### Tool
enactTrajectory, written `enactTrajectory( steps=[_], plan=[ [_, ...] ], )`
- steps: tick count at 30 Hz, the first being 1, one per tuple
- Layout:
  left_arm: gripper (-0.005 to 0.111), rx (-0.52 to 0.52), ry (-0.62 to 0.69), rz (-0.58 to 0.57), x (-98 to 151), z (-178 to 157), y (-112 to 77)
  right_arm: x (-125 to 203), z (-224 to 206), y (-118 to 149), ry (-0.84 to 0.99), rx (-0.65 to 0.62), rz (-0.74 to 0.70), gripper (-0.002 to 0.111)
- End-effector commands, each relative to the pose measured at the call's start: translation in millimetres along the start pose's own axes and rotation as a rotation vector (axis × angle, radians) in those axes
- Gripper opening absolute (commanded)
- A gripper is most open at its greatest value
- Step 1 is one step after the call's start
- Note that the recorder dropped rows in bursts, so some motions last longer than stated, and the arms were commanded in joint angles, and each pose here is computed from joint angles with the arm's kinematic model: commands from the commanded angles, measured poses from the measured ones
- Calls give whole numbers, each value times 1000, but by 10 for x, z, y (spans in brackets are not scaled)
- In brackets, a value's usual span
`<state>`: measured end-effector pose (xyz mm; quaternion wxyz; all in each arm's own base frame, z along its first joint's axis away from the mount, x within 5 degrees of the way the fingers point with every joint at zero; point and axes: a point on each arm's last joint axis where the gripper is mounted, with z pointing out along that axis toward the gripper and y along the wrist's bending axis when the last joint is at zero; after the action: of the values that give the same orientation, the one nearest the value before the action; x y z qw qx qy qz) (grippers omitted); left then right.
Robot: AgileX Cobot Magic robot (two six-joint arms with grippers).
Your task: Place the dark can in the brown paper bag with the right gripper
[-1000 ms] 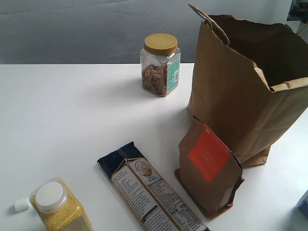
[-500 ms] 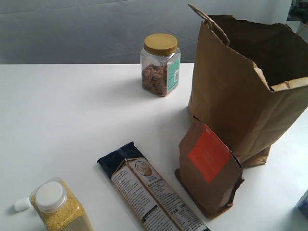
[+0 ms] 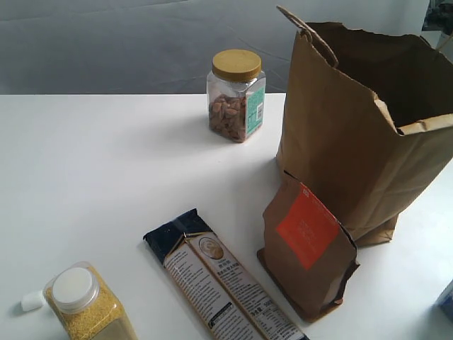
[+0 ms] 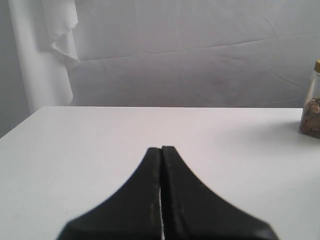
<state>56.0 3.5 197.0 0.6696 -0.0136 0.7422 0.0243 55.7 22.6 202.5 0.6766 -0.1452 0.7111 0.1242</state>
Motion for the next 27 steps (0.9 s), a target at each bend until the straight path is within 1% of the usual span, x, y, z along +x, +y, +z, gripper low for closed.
enactTrajectory(
  steps=[1, 27],
  plan=[
    [0, 6, -2, 0, 9, 0, -3, 4, -3, 2, -4, -3, 2, 0],
    [0, 6, -2, 0, 9, 0, -3, 1, -7, -22, -10, 37, 5, 0]
  ],
)
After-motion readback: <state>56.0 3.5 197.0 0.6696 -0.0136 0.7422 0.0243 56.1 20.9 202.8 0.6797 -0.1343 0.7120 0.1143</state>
